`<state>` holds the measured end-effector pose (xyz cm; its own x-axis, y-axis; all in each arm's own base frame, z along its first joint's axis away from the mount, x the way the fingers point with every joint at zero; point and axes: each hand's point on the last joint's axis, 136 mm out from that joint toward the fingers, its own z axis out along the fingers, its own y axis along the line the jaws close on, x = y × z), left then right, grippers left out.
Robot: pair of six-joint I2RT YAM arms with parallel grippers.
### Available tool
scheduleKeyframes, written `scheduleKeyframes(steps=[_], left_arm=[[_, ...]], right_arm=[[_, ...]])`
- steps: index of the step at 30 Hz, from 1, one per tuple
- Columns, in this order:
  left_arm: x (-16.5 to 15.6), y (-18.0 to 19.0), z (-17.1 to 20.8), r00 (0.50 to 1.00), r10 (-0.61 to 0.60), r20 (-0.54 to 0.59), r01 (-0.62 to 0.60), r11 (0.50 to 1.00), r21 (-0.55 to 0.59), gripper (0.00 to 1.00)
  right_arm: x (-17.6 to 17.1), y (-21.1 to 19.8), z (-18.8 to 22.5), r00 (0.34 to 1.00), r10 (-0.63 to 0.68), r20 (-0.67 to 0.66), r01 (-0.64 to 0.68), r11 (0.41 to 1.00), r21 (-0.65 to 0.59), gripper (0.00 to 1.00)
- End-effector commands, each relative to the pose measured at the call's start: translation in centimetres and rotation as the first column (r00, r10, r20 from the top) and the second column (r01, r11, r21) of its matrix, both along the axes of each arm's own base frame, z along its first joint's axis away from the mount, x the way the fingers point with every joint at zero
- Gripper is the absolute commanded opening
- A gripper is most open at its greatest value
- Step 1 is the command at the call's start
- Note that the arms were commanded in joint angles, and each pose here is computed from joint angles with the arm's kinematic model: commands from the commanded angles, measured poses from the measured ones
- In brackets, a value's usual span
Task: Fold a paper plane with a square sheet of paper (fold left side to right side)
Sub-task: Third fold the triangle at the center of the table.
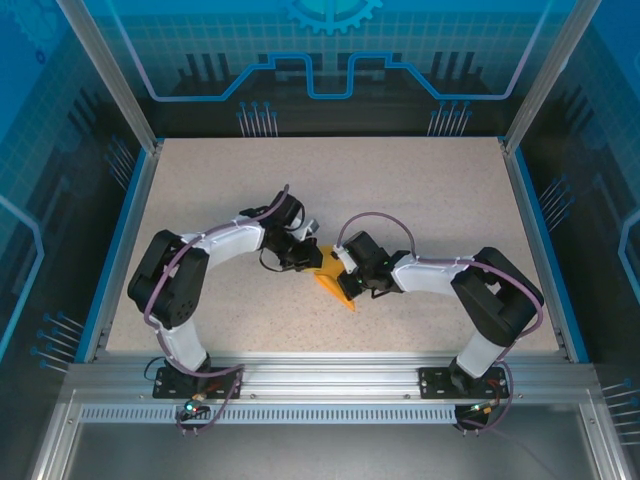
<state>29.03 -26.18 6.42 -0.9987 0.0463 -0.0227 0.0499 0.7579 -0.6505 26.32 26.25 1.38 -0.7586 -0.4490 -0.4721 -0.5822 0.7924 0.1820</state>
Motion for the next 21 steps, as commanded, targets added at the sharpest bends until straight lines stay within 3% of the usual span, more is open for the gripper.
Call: scheduleKeyframes(steps=[1,21], left_arm=[[-0.5,-1.3,1.1,1.000,-0.016,0.003,0.016,0.997,-0.076,0.11],[-1.0,-2.0,-3.0,0.997,-0.047,-0.056,0.045,0.998,-0.034,0.10]], right_arm=[[-2.8,-1.3,-2.8,0.992,0.028,-0.122,-0.038,0.996,-0.080,0.00],[-2.9,-1.6,-3.0,0.991,0.025,-0.132,-0.039,0.994,-0.105,0.00]])
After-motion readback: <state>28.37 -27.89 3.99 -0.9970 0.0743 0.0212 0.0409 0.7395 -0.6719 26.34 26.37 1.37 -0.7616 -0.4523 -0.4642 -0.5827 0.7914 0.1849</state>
